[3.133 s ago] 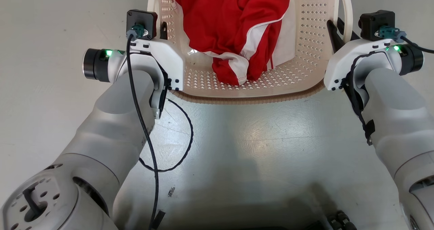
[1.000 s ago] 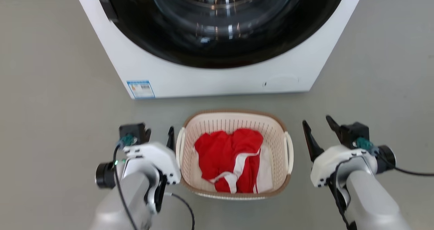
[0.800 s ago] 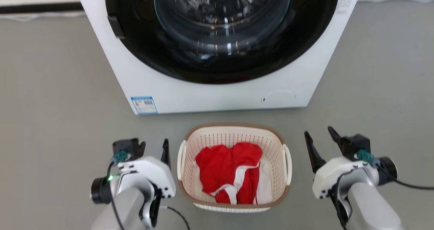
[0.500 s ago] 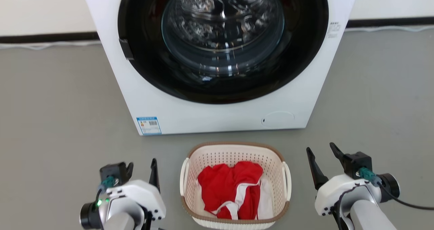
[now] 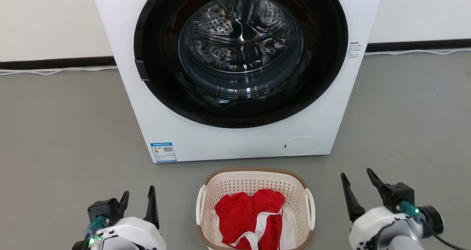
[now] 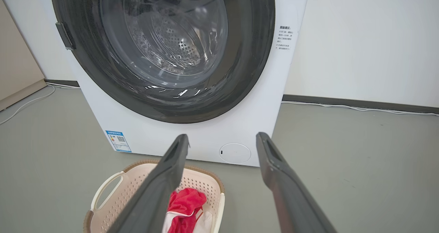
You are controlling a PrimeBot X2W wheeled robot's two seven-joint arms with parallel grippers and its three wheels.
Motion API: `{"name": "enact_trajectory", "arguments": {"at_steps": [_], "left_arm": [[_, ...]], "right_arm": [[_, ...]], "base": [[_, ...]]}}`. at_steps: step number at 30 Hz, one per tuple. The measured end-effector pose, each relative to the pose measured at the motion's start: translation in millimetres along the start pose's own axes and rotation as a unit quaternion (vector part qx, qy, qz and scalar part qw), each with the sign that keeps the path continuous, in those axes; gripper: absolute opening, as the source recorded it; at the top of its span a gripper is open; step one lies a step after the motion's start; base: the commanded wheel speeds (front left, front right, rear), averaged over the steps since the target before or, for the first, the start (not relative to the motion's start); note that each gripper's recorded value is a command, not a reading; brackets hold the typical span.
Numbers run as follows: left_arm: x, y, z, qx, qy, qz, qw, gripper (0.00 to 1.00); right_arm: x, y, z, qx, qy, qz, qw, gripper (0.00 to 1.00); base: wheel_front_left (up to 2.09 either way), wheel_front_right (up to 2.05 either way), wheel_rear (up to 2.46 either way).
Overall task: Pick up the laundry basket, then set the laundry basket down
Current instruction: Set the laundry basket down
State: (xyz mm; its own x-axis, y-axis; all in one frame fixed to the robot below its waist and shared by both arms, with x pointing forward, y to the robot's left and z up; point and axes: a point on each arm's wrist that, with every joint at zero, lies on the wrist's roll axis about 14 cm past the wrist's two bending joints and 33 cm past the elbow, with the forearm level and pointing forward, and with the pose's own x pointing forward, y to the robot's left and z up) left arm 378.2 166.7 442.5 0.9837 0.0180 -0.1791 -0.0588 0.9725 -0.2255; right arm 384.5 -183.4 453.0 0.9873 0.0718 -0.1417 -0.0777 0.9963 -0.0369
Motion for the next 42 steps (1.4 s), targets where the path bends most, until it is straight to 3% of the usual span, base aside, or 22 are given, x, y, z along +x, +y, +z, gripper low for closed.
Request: {"name": "enact_trajectory", "arguments": {"at_steps": [21,42], "left_arm": [[-21,20,-1,-0.019,-0.020,0.023,0.999,1.00],[-24,20,-8,-0.013,-0.011,0.023,1.000,1.00]], "right_arm": [[-30,-16,-14,0.004,0.003,-0.030,1.000,1.00],[-28,-14,-14,0.005,0.002,-0.029,1.000,1.00]], "base": [[0.00,0.00,0.00],[0.00,0.00,0.00]]}}
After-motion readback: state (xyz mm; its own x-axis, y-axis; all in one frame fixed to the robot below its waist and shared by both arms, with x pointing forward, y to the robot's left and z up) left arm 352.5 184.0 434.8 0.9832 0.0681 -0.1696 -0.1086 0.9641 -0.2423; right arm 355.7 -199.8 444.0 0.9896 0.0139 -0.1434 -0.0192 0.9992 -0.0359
